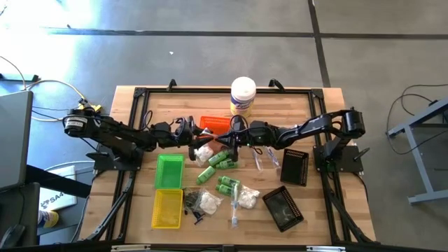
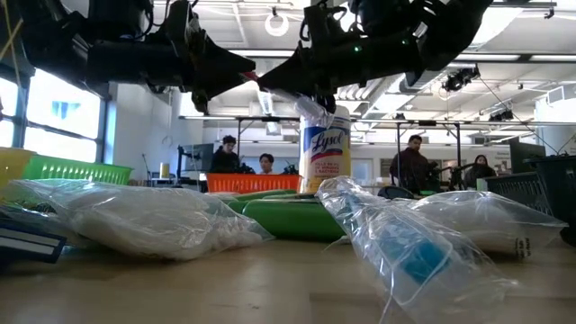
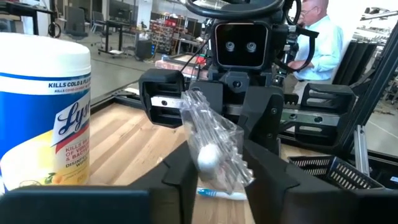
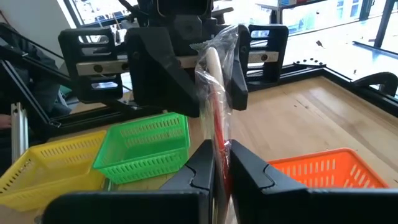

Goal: Pick & Place Travel size toiletries
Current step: Put the red toothbrush into the orange bin

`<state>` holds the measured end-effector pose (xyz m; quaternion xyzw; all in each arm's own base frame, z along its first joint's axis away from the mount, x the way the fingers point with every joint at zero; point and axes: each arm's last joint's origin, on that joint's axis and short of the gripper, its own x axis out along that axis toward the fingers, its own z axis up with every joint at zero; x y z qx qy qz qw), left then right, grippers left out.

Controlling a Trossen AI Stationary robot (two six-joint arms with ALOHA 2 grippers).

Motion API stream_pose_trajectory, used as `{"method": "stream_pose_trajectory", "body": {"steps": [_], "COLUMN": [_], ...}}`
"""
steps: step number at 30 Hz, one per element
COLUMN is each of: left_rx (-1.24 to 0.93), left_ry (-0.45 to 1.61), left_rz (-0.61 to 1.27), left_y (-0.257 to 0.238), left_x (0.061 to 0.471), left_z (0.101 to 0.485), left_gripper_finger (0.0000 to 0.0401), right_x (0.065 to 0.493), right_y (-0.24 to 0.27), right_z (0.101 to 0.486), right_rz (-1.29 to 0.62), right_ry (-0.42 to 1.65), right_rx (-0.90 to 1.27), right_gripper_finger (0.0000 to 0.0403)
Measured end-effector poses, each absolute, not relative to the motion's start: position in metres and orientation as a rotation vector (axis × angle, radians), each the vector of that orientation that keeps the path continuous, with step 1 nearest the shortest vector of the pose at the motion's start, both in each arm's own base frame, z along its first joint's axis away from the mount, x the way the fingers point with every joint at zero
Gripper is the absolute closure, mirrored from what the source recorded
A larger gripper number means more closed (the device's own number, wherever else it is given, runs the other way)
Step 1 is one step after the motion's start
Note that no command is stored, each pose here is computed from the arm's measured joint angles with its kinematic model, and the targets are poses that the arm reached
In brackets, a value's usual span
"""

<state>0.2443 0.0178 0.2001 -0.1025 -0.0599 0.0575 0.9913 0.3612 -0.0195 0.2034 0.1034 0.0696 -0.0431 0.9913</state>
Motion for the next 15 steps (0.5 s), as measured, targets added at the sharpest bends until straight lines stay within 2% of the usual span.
{"method": "stream_pose_trajectory", "body": {"steps": [15], "left_rx": [-0.207], "left_ry": [-0.113], "left_rz": [0.116], "left_y": [0.0178], "left_x": [0.2442], "left_z": [0.1993], "left_gripper_finger": [0.0363], "right_x": [0.3611], "right_y": [-0.0193], "right_z": [0.2034], "right_rz": [-0.083], "right_ry": [0.14], "right_rx": [0.206], "right_gripper_finger": [0.0382]}}
